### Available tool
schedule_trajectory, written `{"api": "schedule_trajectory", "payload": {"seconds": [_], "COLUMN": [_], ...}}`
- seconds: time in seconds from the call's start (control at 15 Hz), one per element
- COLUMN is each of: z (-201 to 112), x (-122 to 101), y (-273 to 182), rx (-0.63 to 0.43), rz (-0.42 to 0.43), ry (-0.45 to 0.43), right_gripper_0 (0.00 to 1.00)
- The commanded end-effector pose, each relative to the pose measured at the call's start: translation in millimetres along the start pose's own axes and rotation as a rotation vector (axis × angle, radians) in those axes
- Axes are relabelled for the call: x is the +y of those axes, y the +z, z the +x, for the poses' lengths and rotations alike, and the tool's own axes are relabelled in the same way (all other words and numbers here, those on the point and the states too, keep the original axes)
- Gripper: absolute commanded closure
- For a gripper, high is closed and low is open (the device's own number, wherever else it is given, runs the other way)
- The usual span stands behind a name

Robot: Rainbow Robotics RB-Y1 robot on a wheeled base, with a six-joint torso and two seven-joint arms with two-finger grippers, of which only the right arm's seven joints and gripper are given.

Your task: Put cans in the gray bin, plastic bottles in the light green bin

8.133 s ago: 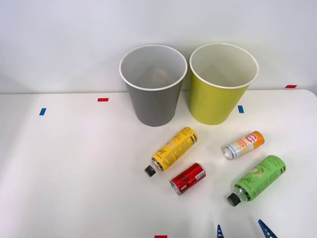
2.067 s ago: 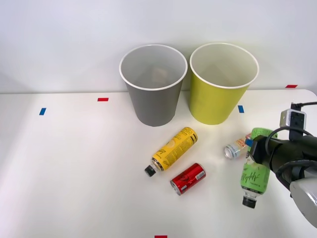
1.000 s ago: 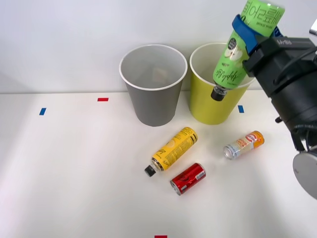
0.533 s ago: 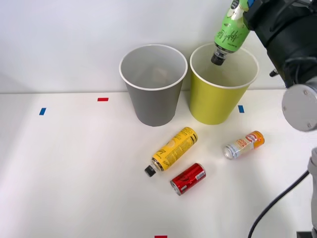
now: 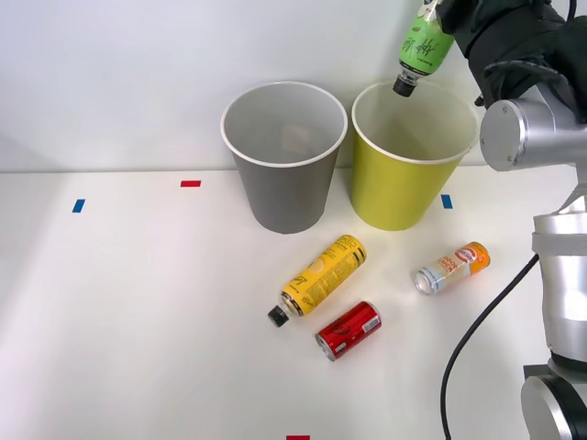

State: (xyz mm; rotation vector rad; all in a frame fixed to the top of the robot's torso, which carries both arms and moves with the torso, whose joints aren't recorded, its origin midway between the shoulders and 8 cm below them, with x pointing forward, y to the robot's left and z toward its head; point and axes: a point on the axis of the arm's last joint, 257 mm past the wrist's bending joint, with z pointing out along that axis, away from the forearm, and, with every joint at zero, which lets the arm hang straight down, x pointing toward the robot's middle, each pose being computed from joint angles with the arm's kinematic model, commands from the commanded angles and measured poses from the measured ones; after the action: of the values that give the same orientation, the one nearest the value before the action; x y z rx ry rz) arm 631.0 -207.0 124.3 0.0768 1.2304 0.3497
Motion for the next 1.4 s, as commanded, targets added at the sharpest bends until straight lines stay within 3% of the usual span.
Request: {"api": "schedule_trajectory", "payload": {"seconds": [0.07, 0.13, 0.2, 0.27, 0.4, 0.87, 1.13, 1.4], "z": [-0.9, -0.1, 3.8, 7.6, 15.5, 1.8, 0.8, 8.2], "x": [-10.8, -11.6, -14.3, -14.4, -16.5, -5.0, 4.2, 4.8], "y": [3.0, 2.8, 1.3, 0.2, -5.3, -38.0, -98.1, -173.1], "rx": [-0.006, -0.005, 0.001, 0.007, -0.001, -0.099, -0.090, -0.052], "rz": [0.020, 0.023, 0.029, 0.028, 0.024, -0.085, -0.140, -0.143], "ry": [-0.052, -0.061, -0.062, -0.060, -0.060, -0.146, -0.178, -0.228], "right_gripper_0": [1.00, 1.00, 0.79, 0.38, 0.00, 0.00, 0.00, 0.00]}}
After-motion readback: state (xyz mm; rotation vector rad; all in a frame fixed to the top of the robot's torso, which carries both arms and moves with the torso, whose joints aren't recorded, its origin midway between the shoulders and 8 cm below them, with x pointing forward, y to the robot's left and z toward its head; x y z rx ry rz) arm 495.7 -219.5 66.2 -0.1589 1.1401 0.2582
